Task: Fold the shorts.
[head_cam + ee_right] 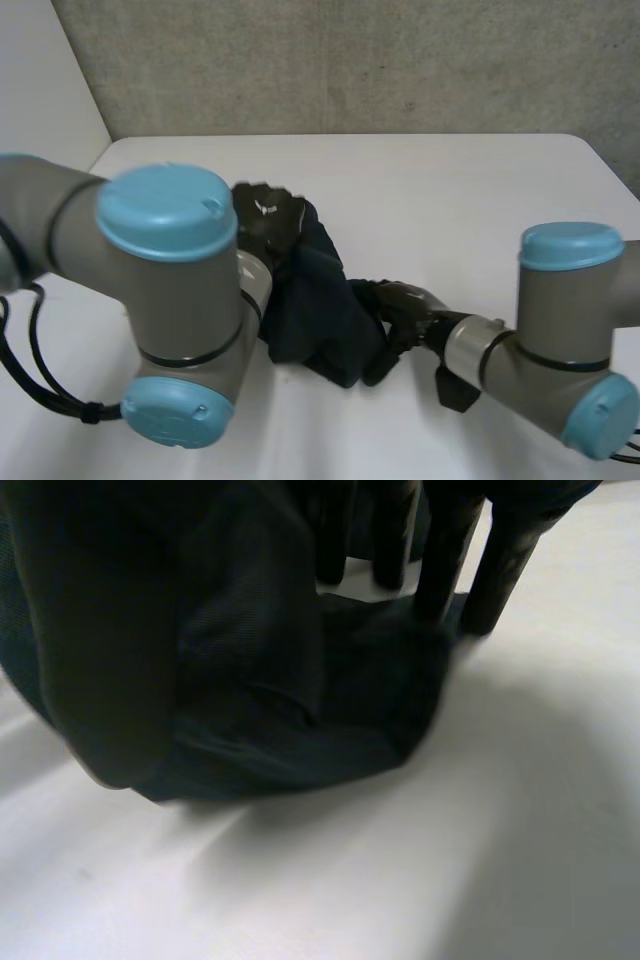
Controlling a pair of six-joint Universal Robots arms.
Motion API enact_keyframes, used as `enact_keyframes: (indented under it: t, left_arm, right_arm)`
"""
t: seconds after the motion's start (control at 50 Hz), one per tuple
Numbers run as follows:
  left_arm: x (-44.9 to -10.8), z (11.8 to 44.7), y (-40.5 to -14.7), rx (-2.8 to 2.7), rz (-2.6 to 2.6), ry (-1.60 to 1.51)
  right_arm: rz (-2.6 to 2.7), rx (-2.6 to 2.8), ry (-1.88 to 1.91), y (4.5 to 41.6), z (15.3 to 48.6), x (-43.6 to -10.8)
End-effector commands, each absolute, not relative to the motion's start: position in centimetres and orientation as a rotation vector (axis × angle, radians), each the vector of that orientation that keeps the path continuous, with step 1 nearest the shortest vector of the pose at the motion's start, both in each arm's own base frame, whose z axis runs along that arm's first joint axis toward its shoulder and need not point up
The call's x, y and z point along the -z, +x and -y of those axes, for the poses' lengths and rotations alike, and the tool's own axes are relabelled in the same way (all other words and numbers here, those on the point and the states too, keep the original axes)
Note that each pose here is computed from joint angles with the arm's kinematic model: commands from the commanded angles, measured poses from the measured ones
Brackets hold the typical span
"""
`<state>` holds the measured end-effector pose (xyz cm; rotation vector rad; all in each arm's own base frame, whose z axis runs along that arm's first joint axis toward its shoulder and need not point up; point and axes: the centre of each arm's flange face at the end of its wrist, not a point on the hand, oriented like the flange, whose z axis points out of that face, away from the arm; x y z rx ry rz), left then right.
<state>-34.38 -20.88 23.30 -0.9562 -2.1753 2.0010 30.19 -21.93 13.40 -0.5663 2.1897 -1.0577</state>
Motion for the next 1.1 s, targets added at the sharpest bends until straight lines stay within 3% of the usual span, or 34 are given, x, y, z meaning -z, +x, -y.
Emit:
enact_keyframes:
  t: [0.02,0.1,0.18,0.2,0.28,0.36,0.44,0.66,0.76,0.88,0.98,1.06,1.1]
  left_arm:
    - [-27.4,20.2,-33.5,-2.099,2.088,-0.904]
    - [-29.4,19.7,-32.9,-2.145,2.047,-0.889]
    - [-31.4,20.0,-31.6,-2.219,2.027,-0.871]
    - [-31.9,20.2,-31.3,-2.239,2.024,-0.864]
    - [-34.0,20.8,-29.6,-2.336,2.009,-0.843]
    - [-35.6,20.7,-28.8,-2.389,1.962,-0.848]
    - [-35.5,20.6,-28.1,-2.365,1.977,-0.905]
    - [-29.5,21.6,-26.6,-2.114,2.234,-1.054]
    - [-26.0,23.9,-26.3,-2.003,2.366,-1.079]
    - [-22.8,25.9,-26.5,-1.904,2.458,-1.116]
    - [-21.8,28.8,-28.0,-1.930,2.446,-1.105]
    - [-24.0,32.0,-29.6,-2.091,2.347,-1.049]
    - [-26.5,34.0,-30.5,-2.242,2.241,-1.008]
  right_arm:
    - [-2.208,1.194,-0.550,32.0,22.3,-12.7]
    - [-2.266,1.429,-0.501,31.1,24.4,-14.5]
    - [-2.142,1.700,-0.636,30.8,24.7,-20.1]
    - [-2.062,1.826,-0.689,30.5,24.7,-23.2]
    - [-1.920,2.128,-0.819,28.8,24.9,-29.5]
    - [-1.846,2.310,-1.003,28.3,24.3,-32.8]
    - [-1.847,2.344,-1.188,28.0,23.0,-34.0]
    - [-1.872,2.089,-1.415,29.9,18.3,-31.8]
    - [-1.869,1.966,-1.465,31.5,17.0,-29.5]
    - [-2.005,1.759,-1.542,33.3,19.0,-23.4]
    - [-2.017,1.734,-1.551,35.0,20.9,-21.1]
    - [-1.936,1.901,-1.471,36.9,23.7,-22.1]
    - [-1.839,2.097,-1.373,37.8,25.7,-24.5]
